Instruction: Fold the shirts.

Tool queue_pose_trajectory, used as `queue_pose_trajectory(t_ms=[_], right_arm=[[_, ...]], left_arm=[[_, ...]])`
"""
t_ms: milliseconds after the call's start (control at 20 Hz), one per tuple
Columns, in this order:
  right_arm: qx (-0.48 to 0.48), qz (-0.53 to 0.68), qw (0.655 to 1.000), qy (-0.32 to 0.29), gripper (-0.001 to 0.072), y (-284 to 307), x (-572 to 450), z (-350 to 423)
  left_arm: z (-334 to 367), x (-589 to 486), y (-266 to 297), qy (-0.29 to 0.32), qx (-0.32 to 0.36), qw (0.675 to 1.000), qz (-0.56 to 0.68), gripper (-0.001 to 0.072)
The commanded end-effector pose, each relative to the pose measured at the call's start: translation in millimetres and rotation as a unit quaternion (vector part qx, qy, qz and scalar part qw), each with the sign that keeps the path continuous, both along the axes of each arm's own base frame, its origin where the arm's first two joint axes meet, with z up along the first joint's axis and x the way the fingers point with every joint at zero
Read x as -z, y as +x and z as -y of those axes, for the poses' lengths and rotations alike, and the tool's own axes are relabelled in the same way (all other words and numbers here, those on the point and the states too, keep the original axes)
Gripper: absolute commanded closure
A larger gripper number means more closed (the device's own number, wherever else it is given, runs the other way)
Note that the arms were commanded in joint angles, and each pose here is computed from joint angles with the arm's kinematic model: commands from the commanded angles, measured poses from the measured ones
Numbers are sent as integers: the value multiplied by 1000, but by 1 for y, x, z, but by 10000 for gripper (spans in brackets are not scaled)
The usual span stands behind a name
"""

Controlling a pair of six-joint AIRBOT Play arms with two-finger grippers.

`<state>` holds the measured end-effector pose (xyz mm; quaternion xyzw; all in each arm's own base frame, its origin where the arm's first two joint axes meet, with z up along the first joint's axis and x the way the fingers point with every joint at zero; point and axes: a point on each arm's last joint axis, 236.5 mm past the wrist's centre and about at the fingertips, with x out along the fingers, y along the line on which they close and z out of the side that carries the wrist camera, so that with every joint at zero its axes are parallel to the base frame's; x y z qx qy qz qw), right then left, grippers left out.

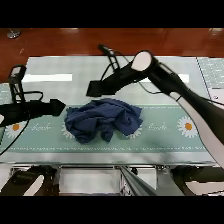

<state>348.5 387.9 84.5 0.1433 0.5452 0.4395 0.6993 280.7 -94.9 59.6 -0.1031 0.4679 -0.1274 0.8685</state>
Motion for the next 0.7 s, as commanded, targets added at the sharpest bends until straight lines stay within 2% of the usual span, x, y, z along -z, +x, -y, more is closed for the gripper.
queue_pose_trajectory(t_ms=[0, 100, 200, 400, 650], right_arm=[[8, -52, 997, -48, 95, 12, 4, 91], [44, -61, 983, -165, 95, 10, 18, 191], [122, -62, 965, -222, 95, 4, 29, 267], [283, -97, 938, -177, 95, -34, 73, 320], [311, -173, 928, -107, 96, -94, 138, 273]], left_arm=[[2, 33, -24, -5, 4, 998, -63, 6], [-13, 59, -38, 19, -5, 995, -99, 6], [-17, 85, -59, 1, -24, 988, -152, 7], [33, 120, -103, -122, -9, 966, -229, 7], [64, 142, -104, -217, -64, 948, -223, 7]])
